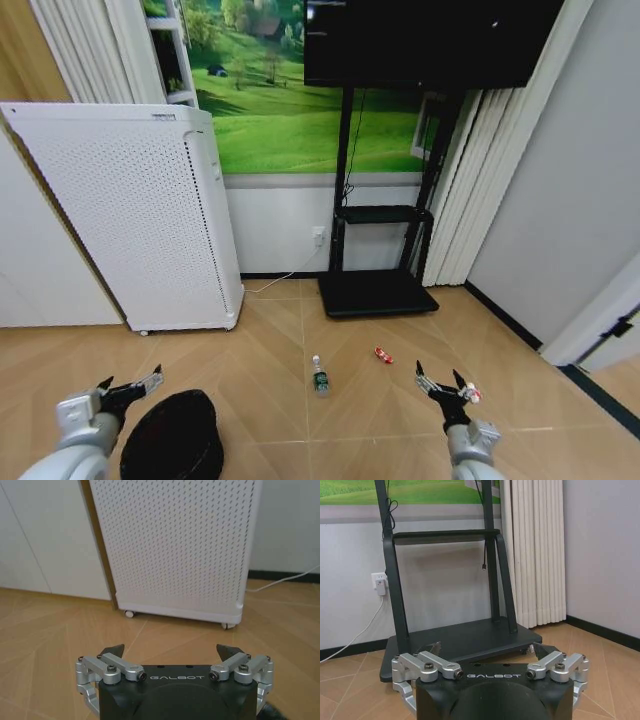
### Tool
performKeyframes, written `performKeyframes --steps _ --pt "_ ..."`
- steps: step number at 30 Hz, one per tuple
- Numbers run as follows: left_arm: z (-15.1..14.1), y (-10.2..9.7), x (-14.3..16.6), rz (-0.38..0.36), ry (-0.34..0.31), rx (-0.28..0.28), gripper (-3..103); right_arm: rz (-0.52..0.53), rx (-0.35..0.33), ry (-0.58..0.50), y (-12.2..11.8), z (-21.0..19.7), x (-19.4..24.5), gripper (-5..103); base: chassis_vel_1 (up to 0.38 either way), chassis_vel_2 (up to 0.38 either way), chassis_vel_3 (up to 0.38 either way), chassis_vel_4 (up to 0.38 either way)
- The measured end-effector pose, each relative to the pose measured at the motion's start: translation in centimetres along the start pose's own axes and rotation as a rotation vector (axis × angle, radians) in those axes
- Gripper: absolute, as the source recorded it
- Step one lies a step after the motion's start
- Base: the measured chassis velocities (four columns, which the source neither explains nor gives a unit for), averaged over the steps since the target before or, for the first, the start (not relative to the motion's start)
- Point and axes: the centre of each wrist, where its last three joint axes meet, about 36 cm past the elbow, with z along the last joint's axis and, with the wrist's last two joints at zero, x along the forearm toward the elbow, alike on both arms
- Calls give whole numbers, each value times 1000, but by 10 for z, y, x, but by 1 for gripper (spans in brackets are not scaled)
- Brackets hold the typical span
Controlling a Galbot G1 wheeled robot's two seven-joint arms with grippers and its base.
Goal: Pick up the trash bin and place the garbage on the floor into it.
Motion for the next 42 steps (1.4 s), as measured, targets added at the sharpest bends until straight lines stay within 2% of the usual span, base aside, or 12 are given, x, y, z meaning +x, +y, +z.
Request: performKeyframes --steps 1,2,4,10,13,14,15,18,25,29,31,42 --pt "9 13 -5 -5 26 0 100 0 -4 6 2 3 -1 100 0 0 0 0" --pt "9 13 -5 -5 26 0 100 0 -4 6 2 3 -1 100 0 0 0 0" --pt "24 32 -12 -20 62 0 100 2 -6 13 4 7 -3 100 0 0 0 0" --pt "51 55 -29 -20 104 20 100 12 -12 24 7 11 -7 100 0 0 0 0" --pt "59 53 -40 -14 130 30 100 19 -11 26 7 12 -9 100 0 0 0 0" --pt "70 41 -57 -5 165 40 100 26 -7 32 6 14 -10 100 0 0 0 0" --pt "74 37 -65 9 171 41 100 27 -6 34 5 15 -11 100 0 0 0 0" --pt "79 29 -73 24 185 37 100 31 -5 36 5 16 -11 100 0 0 0 0" --pt "87 22 -73 27 226 35 100 38 -7 39 4 19 -13 100 0 0 0 0" --pt "92 23 -70 25 267 29 100 39 -6 42 4 21 -14 100 0 0 0 0" --pt "93 22 -66 33 302 45 100 40 -6 43 6 24 -15 100 0 0 0 0" --pt "95 14 -78 28 312 66 100 44 26 34 7 30 -21 100 0 0 0 0"
